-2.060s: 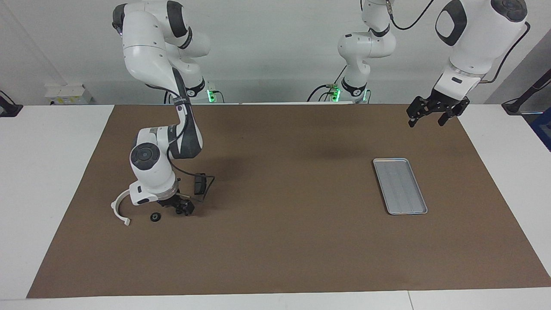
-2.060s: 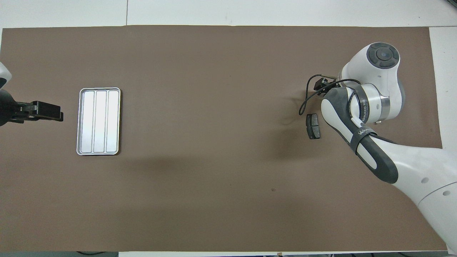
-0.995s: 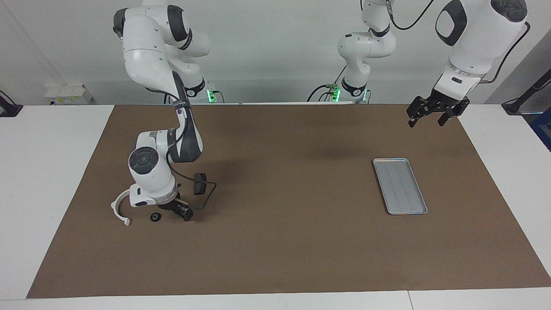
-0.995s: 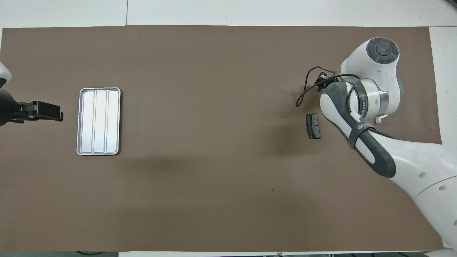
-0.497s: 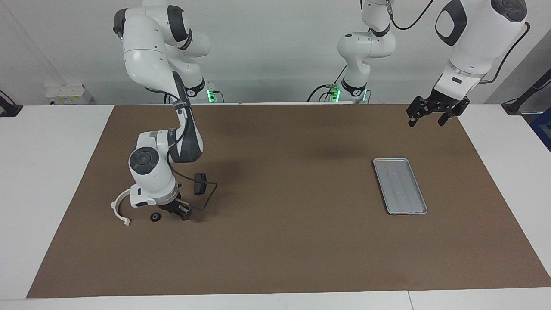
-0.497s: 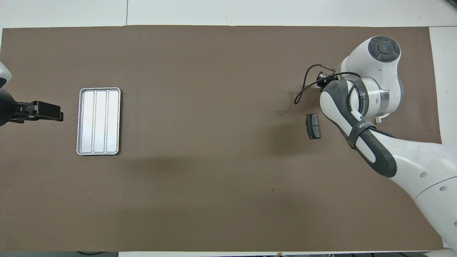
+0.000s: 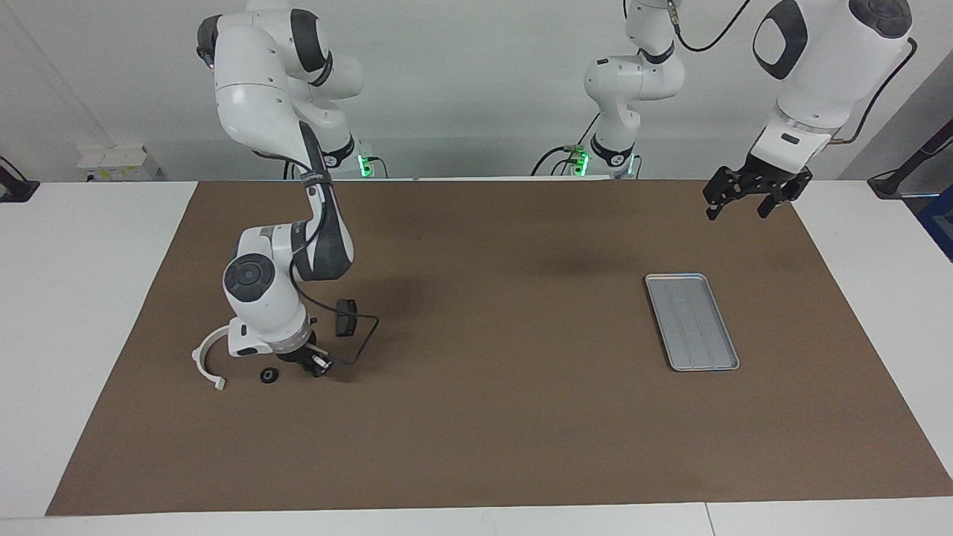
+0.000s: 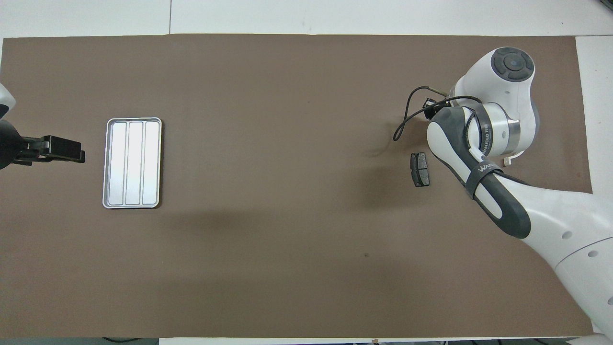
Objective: Pick bearing gear from pile to tray
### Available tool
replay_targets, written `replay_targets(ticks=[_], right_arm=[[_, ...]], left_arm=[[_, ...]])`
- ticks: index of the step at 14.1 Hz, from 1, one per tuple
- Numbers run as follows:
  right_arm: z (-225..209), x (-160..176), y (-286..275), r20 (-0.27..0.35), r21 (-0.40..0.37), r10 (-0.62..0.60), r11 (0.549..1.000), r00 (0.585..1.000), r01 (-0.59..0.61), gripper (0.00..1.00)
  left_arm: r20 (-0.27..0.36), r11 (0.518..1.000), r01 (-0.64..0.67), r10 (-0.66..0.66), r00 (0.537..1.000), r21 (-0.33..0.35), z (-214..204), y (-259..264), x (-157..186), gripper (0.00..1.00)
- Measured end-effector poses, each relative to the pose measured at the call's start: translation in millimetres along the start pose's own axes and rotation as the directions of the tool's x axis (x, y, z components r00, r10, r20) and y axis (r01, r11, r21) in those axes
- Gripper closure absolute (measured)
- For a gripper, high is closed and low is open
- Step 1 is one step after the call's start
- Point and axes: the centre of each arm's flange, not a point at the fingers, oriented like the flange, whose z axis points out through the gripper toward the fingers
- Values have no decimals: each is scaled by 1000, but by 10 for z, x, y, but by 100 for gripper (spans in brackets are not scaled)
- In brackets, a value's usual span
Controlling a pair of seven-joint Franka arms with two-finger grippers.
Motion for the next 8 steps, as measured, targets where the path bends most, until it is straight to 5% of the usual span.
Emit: replay_targets(ticks=[8], right_arm=[[-404,-88,45,59,-51,-59,997,996,62,77]], left_arm=[[0,1000,0,0,1000,0,0,0,0,0]])
